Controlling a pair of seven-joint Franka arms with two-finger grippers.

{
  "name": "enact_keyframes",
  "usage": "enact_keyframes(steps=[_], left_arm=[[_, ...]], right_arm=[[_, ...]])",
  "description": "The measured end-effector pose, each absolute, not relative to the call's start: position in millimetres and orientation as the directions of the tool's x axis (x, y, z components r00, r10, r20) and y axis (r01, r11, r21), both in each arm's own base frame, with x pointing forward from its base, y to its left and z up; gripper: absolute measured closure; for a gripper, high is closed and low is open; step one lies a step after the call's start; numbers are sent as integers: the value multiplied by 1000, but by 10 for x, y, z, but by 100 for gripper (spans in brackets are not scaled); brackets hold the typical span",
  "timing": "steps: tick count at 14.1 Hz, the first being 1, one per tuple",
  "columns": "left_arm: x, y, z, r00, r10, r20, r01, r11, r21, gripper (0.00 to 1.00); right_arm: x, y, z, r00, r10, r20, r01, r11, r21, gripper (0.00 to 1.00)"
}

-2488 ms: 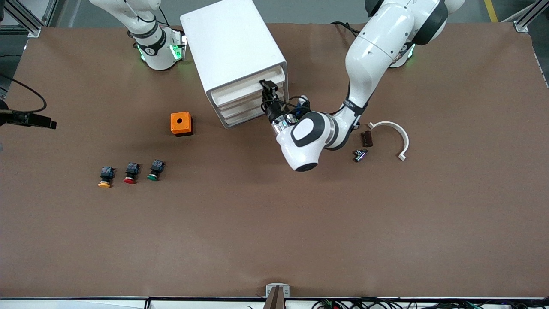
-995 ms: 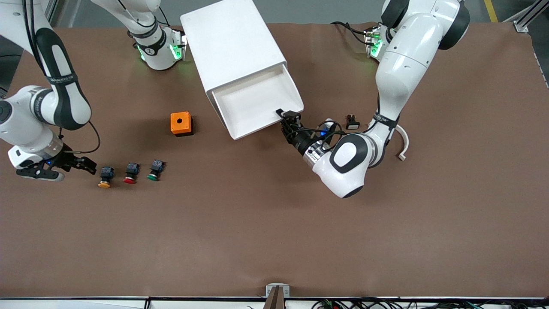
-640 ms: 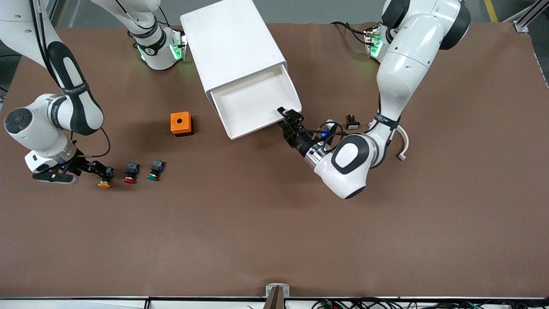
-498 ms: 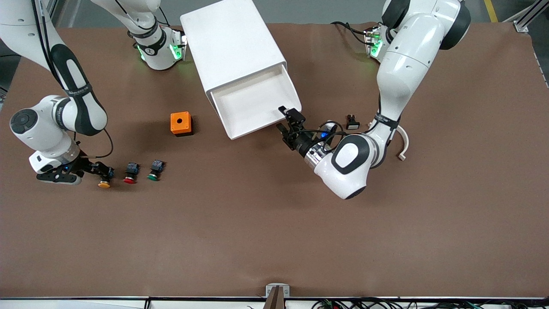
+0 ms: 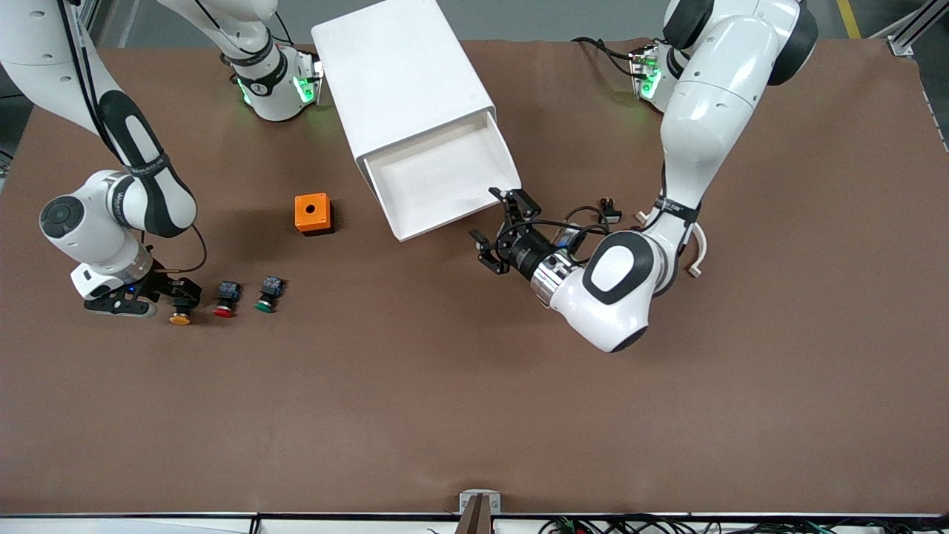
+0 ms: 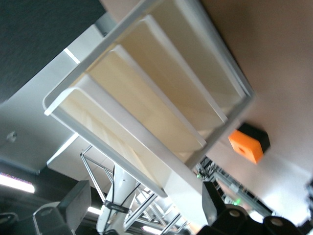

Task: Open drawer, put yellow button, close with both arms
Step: 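Grasp the yellow button with the right gripper while the left gripper releases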

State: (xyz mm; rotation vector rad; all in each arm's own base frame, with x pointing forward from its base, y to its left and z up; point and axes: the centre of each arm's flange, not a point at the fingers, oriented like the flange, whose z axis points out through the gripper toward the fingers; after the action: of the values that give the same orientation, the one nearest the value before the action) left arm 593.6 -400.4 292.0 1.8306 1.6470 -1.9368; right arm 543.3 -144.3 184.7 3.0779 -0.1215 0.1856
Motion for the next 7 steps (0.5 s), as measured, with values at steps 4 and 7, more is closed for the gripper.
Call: enact_keyframes(steps=[4,7], left_arm=[[6156,-3695,3172,-95,493,-865,736,-550,-395,0],[6174,-3618,3349,109,470,-876,748,-619,-239,0]], right_arm=[[5392,-1399,1771,994,-74,85,-78,-996,36,0],[5393,-1387,1768,994,-73,83,-76,-997,33,8]])
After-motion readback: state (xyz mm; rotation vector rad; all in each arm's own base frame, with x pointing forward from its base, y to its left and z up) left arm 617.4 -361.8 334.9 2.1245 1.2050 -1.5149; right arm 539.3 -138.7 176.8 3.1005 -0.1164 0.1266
